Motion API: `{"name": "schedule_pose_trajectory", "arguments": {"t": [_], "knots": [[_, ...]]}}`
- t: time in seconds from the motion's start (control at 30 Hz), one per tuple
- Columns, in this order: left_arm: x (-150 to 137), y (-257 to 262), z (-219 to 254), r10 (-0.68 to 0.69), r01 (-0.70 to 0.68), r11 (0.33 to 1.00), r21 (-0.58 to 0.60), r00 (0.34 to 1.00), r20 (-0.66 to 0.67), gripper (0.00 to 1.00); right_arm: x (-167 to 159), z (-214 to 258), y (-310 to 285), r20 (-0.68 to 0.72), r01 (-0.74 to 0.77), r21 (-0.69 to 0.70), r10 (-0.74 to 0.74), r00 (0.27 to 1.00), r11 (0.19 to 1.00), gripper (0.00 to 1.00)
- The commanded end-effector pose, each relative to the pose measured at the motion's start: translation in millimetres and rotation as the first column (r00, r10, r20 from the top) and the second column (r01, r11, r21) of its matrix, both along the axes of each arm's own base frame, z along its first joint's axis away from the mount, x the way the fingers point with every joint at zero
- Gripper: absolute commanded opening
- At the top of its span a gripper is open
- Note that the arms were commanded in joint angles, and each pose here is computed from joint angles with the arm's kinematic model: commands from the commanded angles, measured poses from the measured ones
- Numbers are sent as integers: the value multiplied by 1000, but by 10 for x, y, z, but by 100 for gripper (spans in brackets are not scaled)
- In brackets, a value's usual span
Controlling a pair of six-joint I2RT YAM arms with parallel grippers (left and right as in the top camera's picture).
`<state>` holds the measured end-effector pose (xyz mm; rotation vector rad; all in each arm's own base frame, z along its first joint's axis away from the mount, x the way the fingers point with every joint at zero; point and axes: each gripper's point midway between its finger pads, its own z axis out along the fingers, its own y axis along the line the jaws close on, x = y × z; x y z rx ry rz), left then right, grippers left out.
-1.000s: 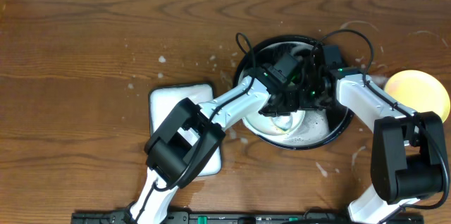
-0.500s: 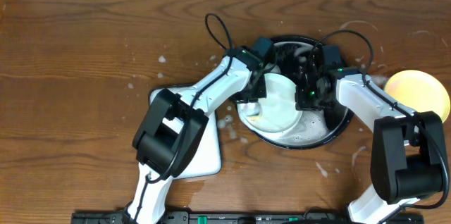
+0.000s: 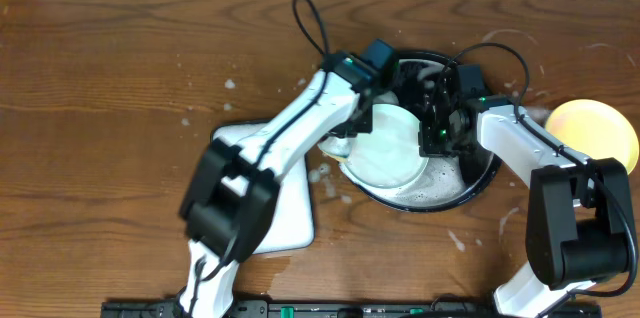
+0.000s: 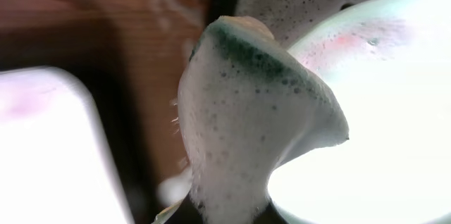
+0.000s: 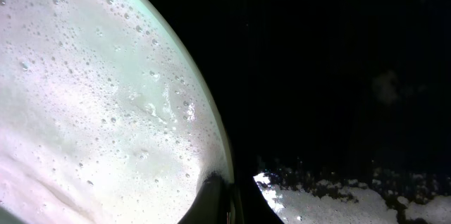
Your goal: Clean dirty plates on tray and stack at the side
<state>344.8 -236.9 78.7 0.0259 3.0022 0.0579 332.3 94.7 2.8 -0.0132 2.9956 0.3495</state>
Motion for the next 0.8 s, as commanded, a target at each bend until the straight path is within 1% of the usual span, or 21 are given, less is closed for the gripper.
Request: {"name": "schedule_pose_trajectory", "arguments": {"t": [0.0,0.2,0.33,0.43,0.57,0.63,0.67,0.7,0.77], "knots": [[-37,118,663,-12,17,998,-60,996,93,8,-128,-153,-91,-51,0,-62,-4,999,998,1],[-311,631,1064,29,-28,999,-25,998,58,8,-129,-153,-90,-45,-38,-64,35,998,997,1],[-423,962,1061,54,-54,998,27,998,13,7,-127,-153,-86,-42,-51,-64,49,998,997,1],[-516,1155,894,87,-83,993,82,995,-44,7,-123,-149,-66,-40,-53,-53,51,998,997,1],[-625,1351,474,131,-117,985,127,985,-113,8,-126,-147,-53,-41,-53,-46,51,998,998,1],[-664,1459,257,182,-164,977,139,975,-129,7,-123,-147,-53,-40,-53,-46,51,998,998,1],[-688,1535,110,220,-201,970,138,966,-139,7,-116,-146,-51,-37,-53,-46,51,998,998,1],[-691,1555,65,230,-211,968,133,963,-142,8,-111,-145,-50,-35,-53,-45,51,998,998,1],[-704,1585,-87,261,-249,964,91,951,-163,7,-97,-144,-48,-29,-52,-45,51,998,998,1]]}}
